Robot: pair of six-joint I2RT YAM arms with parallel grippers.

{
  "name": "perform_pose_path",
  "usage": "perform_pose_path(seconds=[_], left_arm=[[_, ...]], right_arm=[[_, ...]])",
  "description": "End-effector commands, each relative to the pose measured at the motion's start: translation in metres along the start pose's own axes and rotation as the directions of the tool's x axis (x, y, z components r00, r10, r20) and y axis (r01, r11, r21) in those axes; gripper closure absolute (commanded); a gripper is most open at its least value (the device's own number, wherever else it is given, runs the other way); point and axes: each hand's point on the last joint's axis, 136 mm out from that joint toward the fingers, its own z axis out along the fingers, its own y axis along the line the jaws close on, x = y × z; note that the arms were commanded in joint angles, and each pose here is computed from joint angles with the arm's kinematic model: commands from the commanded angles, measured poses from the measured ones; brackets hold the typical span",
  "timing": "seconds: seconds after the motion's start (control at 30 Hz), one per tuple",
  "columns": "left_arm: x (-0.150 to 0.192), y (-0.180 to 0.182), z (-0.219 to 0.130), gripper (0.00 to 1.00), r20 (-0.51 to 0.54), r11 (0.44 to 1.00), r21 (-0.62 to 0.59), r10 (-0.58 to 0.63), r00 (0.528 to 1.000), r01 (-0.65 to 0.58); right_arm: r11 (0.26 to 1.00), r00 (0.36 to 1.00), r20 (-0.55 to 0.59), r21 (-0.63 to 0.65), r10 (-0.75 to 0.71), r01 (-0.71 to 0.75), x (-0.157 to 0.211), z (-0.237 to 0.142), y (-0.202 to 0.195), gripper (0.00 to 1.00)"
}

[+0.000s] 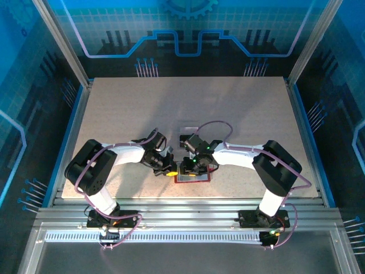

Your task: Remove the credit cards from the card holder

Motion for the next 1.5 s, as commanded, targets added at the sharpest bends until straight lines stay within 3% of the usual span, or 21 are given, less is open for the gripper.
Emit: perform_pose_path(seconds=[0.0,0.23,0.47,0.73,0.9,1.13,1.47], left_arm=[[0.004,0.016,0.004,0.98,-0.018,0.999,-0.048,-0.025,1.000,0.024],[0.001,0.006,-0.002,0.97,-0.002,0.999,-0.032,-0.017,1.000,0.017],[-0.008,-0.030,-0.010,0.95,0.025,0.995,0.100,-0.023,0.999,0.020],[-0.007,-0.038,-0.003,0.94,-0.001,0.985,0.167,-0.044,0.999,0.044],[-0.008,-0.028,-0.010,0.92,0.046,0.996,0.085,-0.034,0.998,0.030],[-0.006,-0.035,0.006,0.93,-0.029,0.987,0.155,-0.041,0.999,0.045],[-0.002,-0.010,0.017,0.94,-0.044,0.994,0.080,-0.065,0.997,0.069]], right_arm=[[0.998,1.000,0.008,0.056,0.015,-0.016,0.001,-0.008,-0.017,0.64],[0.999,0.999,0.014,0.031,0.040,-0.041,0.003,-0.005,-0.022,0.65],[0.998,0.998,0.011,0.016,0.056,-0.056,0.004,-0.001,-0.024,0.68],[0.998,0.998,0.012,0.017,0.054,-0.054,0.005,-0.003,-0.024,0.68],[0.998,0.998,0.015,0.022,0.056,-0.057,0.005,-0.004,-0.026,0.68],[0.998,0.998,0.019,0.022,0.055,-0.055,0.005,-0.005,-0.025,0.68],[0.998,0.999,0.030,0.053,0.034,-0.035,0.002,-0.010,-0.023,0.68]])
